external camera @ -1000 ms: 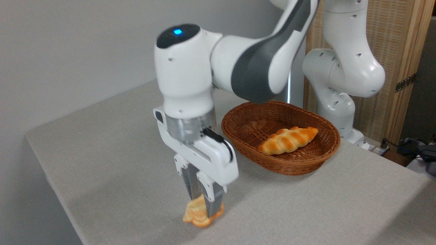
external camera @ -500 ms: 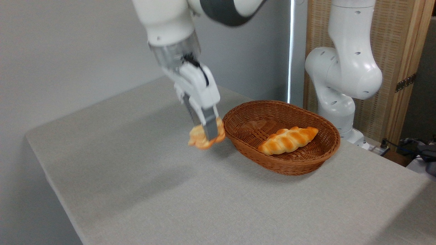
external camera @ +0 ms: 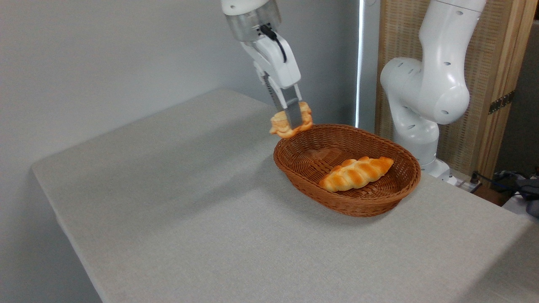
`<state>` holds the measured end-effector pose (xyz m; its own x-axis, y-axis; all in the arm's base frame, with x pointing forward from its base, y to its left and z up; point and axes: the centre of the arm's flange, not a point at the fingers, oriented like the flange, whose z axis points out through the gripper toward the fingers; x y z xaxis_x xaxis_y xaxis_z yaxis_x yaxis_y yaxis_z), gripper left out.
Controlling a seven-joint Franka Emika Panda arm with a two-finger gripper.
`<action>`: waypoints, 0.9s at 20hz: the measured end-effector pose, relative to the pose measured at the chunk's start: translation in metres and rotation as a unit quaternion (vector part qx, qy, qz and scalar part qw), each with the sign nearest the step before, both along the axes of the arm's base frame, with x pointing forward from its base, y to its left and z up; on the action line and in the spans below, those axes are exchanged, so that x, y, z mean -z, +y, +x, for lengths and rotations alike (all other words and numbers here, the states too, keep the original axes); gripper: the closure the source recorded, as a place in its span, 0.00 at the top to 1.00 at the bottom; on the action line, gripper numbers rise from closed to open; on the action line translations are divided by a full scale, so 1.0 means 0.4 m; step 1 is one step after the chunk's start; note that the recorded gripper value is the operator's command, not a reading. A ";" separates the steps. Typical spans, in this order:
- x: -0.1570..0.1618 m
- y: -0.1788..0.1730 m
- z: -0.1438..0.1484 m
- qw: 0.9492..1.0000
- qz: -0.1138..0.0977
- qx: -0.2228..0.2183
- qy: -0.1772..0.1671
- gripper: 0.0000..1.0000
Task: Put bread into the basket
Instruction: 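Lift the bun and carry it over the wicker basket, then lower the bun into the basket and open the gripper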
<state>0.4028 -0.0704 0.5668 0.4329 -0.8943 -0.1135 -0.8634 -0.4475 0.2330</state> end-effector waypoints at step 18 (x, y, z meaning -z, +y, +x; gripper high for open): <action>0.089 -0.031 -0.089 0.998 0.042 0.050 0.007 1.00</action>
<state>0.3672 -0.0827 0.5312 0.3393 -0.9200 -0.1960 -0.9020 -0.3774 0.2099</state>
